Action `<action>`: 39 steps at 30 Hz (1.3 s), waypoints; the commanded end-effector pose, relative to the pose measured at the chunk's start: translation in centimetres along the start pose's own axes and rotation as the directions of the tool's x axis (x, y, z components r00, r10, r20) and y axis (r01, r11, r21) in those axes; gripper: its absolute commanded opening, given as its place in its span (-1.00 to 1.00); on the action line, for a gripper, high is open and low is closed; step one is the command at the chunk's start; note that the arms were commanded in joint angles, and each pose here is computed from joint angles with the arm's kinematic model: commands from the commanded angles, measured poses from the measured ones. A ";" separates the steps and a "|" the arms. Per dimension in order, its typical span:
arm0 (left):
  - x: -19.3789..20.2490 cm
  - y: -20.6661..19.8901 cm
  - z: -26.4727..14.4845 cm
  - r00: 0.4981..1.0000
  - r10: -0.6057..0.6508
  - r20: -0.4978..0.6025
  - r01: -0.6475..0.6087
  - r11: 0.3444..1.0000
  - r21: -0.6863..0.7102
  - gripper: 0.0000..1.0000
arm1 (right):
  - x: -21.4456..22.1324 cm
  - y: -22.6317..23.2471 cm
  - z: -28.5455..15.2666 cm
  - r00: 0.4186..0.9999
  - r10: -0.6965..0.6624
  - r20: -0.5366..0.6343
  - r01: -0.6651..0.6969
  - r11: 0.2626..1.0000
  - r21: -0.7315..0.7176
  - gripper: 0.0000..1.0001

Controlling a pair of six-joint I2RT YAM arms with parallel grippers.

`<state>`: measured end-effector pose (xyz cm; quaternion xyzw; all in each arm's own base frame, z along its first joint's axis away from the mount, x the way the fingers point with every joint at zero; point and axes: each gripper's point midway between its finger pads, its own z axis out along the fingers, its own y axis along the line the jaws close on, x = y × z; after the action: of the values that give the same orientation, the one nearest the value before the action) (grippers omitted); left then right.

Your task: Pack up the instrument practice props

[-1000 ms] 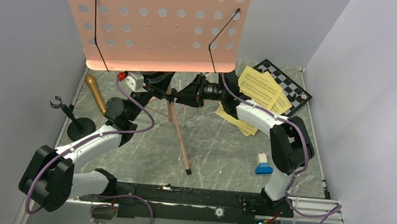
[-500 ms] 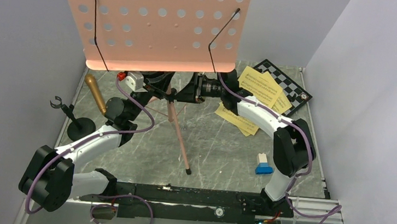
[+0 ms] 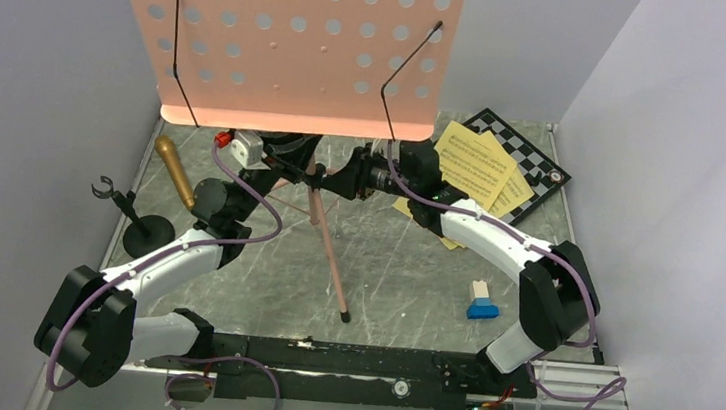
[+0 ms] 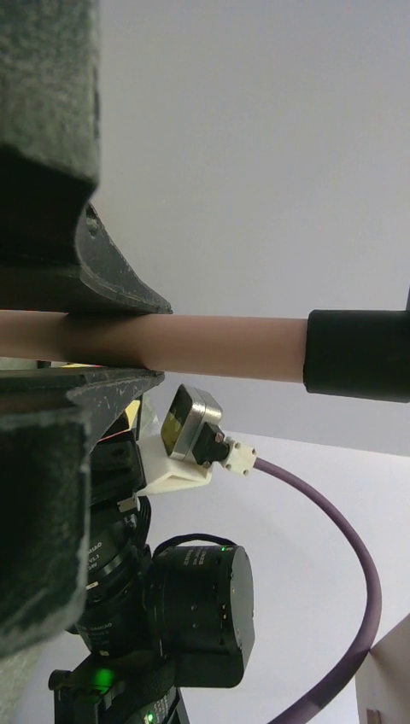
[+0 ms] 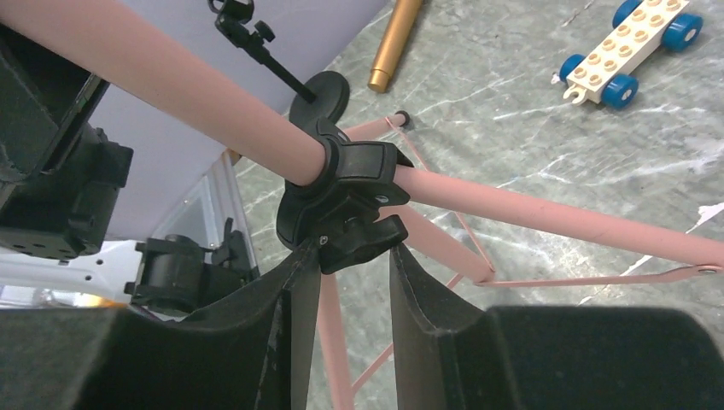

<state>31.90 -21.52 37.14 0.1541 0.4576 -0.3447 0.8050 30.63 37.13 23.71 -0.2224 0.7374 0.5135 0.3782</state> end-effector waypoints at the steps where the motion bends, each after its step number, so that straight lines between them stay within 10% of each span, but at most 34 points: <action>1: 3.8 -2.9 -1.3 0.978 -0.155 -0.139 0.168 0.982 0.087 -1.00 | -5.3 0.2 -0.6 0.938 -0.293 0.186 0.280 0.956 0.091 -1.00; 3: 3.7 -2.9 -1.2 0.979 -0.148 -0.139 0.160 0.983 0.086 -1.00 | -5.4 0.0 -0.9 0.976 -0.151 0.159 0.137 0.986 0.091 -0.81; 7: 3.6 -2.8 -1.3 0.982 -0.126 -0.142 0.139 0.987 0.085 -1.00 | -5.7 1.1 -2.0 0.988 0.075 0.133 -0.075 0.997 -0.002 0.24; 13: 3.7 -2.6 -1.5 0.983 -0.108 -0.148 0.120 0.990 0.077 -1.00 | -5.2 2.2 -1.8 0.926 0.375 0.047 -0.365 0.919 -0.149 0.56; 25: 4.0 -2.3 -1.6 0.983 -0.098 -0.155 0.109 0.992 0.066 -1.00 | -3.8 2.7 -0.2 0.816 0.562 -0.136 -0.577 0.804 -0.140 0.25; 32: 4.0 -2.5 -1.5 0.982 -0.104 -0.157 0.117 0.991 0.071 -1.00 | -3.6 2.1 0.3 0.832 0.540 -0.127 -0.554 0.819 -0.147 -0.63; 39: 4.2 -2.4 -1.8 0.980 -0.102 -0.168 0.114 0.991 0.064 -1.00 | -3.9 0.9 0.4 0.917 0.397 -0.035 -0.398 0.908 -0.133 -1.00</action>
<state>31.58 -21.66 37.06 0.1617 0.4597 -0.3436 0.8028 31.81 37.22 23.97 -0.0250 0.7659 0.6255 0.1467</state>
